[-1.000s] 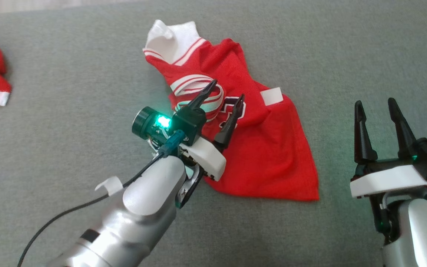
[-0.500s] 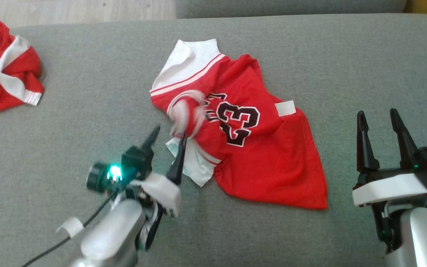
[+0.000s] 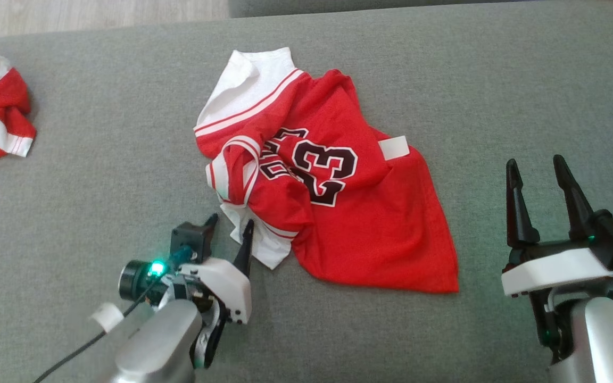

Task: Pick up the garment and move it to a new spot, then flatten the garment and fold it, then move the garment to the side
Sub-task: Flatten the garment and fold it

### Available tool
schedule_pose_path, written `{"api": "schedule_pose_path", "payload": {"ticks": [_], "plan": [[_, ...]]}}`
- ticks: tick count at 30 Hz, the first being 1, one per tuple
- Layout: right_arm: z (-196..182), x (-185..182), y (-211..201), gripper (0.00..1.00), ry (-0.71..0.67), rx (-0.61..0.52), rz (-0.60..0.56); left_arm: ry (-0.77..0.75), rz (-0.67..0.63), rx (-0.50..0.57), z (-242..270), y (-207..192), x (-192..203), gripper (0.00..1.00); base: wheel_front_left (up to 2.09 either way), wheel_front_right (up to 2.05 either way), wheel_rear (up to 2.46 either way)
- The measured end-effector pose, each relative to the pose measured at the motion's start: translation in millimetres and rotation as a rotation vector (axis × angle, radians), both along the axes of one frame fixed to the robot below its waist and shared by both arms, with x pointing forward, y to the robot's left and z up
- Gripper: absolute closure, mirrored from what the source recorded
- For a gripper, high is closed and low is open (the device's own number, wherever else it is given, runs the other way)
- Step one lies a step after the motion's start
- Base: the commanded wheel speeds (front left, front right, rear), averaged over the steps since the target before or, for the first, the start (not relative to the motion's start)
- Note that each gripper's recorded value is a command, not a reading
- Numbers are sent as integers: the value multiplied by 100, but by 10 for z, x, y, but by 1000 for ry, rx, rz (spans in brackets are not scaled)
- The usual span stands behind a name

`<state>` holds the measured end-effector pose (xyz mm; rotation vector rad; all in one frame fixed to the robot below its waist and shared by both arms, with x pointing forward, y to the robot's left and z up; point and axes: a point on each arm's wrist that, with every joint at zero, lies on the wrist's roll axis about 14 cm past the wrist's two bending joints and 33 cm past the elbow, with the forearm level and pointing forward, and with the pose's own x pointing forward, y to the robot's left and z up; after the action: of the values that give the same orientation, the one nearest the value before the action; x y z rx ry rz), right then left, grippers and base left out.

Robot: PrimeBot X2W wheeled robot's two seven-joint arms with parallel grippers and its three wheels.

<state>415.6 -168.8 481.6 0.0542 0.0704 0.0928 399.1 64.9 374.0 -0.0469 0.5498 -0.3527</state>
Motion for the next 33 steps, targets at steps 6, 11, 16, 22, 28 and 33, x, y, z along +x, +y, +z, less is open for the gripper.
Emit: {"api": "schedule_pose_path", "payload": {"ticks": [6,11,16,22,28,33], "plan": [[-16,-8,-21,0,9,-2,-6,23,10,22,-23,6,98,35,0,0,0],[6,9,24,0,2,1,7,19,2,5,17,-52,100,100,0,0,0],[55,34,74,0,-13,4,20,-55,106,-4,160,185,178,100,0,0,0],[74,56,155,0,-18,10,41,-115,298,-15,232,732,86,100,0,0,0],[95,74,243,0,-29,14,64,-66,435,-61,55,998,-271,100,0,0,0],[73,48,241,0,-25,15,63,-56,483,-133,30,1029,-409,0,0,0,0]]}}
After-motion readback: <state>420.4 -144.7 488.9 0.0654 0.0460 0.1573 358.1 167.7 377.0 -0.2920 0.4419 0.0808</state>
